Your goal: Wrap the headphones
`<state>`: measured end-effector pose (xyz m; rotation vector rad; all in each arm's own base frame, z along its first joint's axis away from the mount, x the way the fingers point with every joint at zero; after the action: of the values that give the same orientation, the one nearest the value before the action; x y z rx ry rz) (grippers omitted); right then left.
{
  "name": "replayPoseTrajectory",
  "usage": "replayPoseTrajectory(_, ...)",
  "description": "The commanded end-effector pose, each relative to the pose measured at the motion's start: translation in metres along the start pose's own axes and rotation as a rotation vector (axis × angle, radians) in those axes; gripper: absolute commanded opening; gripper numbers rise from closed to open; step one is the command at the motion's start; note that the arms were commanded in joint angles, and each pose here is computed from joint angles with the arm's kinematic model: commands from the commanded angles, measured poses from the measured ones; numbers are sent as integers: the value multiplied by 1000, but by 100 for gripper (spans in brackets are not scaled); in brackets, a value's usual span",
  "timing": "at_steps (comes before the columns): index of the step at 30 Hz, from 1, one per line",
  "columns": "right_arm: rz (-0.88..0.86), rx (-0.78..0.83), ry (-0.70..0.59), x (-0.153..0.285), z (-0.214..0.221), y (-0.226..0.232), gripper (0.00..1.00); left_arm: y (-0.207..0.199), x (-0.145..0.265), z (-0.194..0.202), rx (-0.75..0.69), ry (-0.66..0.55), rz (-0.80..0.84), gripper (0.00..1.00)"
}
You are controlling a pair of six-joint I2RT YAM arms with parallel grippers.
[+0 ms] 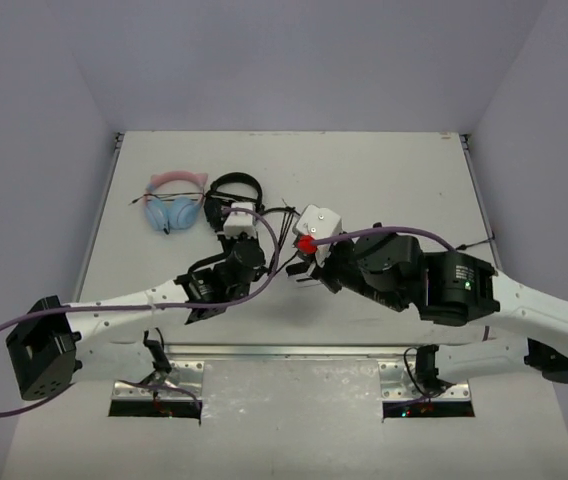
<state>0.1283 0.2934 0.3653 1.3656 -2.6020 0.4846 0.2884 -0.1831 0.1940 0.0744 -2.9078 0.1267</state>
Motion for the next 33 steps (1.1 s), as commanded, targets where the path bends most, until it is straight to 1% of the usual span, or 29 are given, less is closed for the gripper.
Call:
replayPoseTrajectory(1, 107, 118, 24, 17, -12, -42, 1, -22, 5, 0, 73, -18, 120, 1)
replayPoseTrajectory(2, 135, 129, 40, 18, -11, -52, 1, -28, 10, 2, 68, -16, 154, 0)
replayPoseTrajectory(3, 167, 158, 94, 18, -1, -67, 1, -31, 17, 5, 58, -9, 211, 0)
replayPoseTrajectory(4, 171, 169, 115, 17, 3, -72, 1, -35, 23, 7, 38, -8, 252, 0)
replayPoseTrajectory(6, 200, 209, 187, 16, 18, -91, 1, -39, 33, 2, 35, -19, 338, 0)
replayPoseTrajectory(7, 207, 227, 203, 17, 23, -96, 1, -42, 39, 5, 21, -4, 386, 0)
replayPoseTrajectory(8, 236, 250, 246, 15, 36, -105, 1, -40, 42, 11, -7, 24, 397, 0)
replayPoseTrajectory(9, 258, 279, 258, 15, 40, -113, 1, -41, 50, 7, 2, 31, 440, 0)
replayPoseTrajectory(11, 338, 279, 300, 13, 55, -135, 1, -38, 58, 14, -25, 77, 472, 0)
replayPoseTrajectory(12, 367, 261, 273, 11, 53, -144, 1, -37, 63, 13, -24, 88, 491, 0)
replayPoseTrajectory(13, 374, 243, 275, 8, 59, -149, 1, -34, 70, 27, -66, 155, 514, 0)
replayPoseTrajectory(15, 434, 182, 257, 6, 63, -172, 1, -35, 77, 20, -56, 167, 535, 0)
replayPoseTrajectory(17, 444, 149, 281, -2, 75, -184, 1, -37, 89, 22, -69, 192, 591, 0)
replayPoseTrajectory(18, 478, 110, 302, 0, 83, -199, 1, -36, 96, 14, -51, 176, 612, 0)
replayPoseTrajectory(19, 470, 90, 307, -3, 88, -204, 1, -40, 106, 11, -40, 176, 641, 0)
replayPoseTrajectory(20, 502, 44, 332, -3, 99, -218, 1, -38, 111, 6, -38, 183, 641, 0)
replayPoseTrajectory(21, 509, 18, 333, -3, 104, -223, 1, -35, 115, 0, -21, 177, 636, 0)
replayPoseTrajectory(22, 477, -12, 333, -7, 111, -222, 1, -35, 119, -4, -24, 180, 649, 0)
replayPoseTrajectory(23, 496, -53, 338, -5, 119, -231, 1, -33, 123, -7, -25, 183, 657, 0)
replayPoseTrajectory(26, 452, -92, 335, -16, 131, -225, 1, -38, 142, -39, 25, 117, 762, 0)
replayPoseTrajectory(27, 431, -128, 339, -21, 136, -220, 1, -39, 151, -57, 49, 80, 802, 0)
replayPoseTrajectory(28, 400, -153, 342, -25, 142, -212, 1, -38, 153, -69, 74, 55, 803, 0)
replayPoseTrajectory(30, 301, -229, 245, -32, 132, -192, 1, -30, 152, -94, 135, 1, 754, 0)
replayPoseTrajectory(31, 254, -261, 238, -36, 145, -178, 1, -28, 156, -117, 191, -39, 754, 0)
replayPoseTrajectory(32, 219, -298, 186, -38, 142, -168, 1, -26, 157, -128, 222, -63, 744, 0)
replayPoseTrajectory(33, 137, -324, 39, -36, 114, -154, 4, -27, 159, -139, 248, -84, 751, 0)
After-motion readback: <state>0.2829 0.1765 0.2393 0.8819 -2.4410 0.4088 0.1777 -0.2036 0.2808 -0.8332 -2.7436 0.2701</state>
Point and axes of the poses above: each gripper's point midway between its finger pads, its own x axis back along the fingers, its own y axis along the line the jaws close on, z = x × y, the point moved 1 cm from there along x, back along the fingers, and after that the axes turned 1 degree about -x, right-handed, at the moved point
